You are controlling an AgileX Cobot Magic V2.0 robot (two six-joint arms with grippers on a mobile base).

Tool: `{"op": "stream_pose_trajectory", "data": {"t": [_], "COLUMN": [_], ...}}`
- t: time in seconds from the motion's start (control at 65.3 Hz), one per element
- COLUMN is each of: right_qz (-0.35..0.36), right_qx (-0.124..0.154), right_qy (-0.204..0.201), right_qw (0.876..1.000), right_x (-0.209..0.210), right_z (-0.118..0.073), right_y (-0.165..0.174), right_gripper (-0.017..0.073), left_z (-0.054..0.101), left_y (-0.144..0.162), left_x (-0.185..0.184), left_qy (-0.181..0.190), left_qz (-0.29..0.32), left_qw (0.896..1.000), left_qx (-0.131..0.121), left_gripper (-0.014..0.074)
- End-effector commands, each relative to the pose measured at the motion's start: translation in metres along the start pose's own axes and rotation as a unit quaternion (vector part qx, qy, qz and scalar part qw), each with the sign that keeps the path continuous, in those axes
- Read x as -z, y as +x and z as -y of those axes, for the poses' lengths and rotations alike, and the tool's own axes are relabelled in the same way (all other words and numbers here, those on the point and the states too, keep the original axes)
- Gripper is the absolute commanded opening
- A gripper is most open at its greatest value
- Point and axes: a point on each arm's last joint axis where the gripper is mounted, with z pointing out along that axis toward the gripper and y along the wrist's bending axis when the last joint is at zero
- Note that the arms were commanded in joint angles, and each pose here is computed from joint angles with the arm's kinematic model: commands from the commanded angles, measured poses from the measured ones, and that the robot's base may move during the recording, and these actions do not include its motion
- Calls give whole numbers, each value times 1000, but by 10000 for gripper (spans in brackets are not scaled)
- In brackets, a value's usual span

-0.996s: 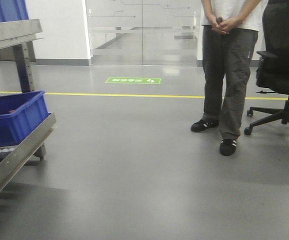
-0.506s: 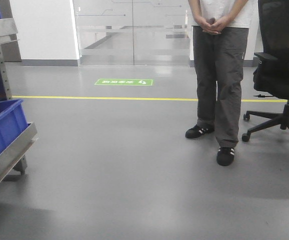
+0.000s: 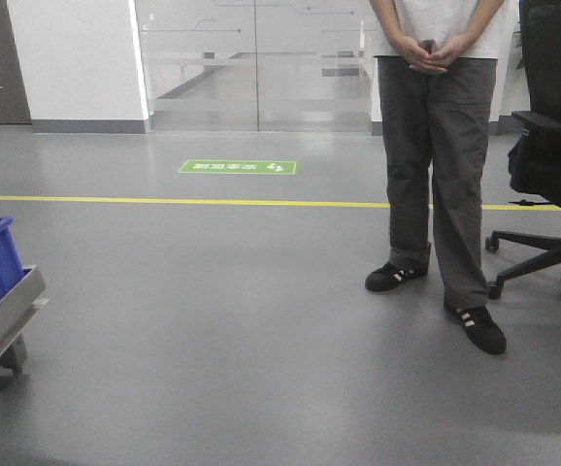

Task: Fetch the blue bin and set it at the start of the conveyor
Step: 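Carry the bin in both grippers while the base turns away from the shelf, then carry the bin in both grippers while driving to the red conveyor table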

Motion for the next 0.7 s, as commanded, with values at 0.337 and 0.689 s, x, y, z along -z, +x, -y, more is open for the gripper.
{"op": "stream_pose_trajectory", "data": {"t": [0.337, 0.689], "right_qz": [31, 89], "right_qx": [12, 10], "right_qy": [-19, -19], "right_qw": [999, 996], "right_x": [5, 6], "right_z": [-5, -5], "right_y": [-6, -16], "right_gripper": [-153, -153], "left_z": [7, 7], "left_y": [-11, -11], "left_x": [9, 9], "left_qy": [32, 32], "left_qz": [48, 48], "left_qw": [998, 998], "left_qx": [25, 25], "left_gripper": [-111, -111]}}
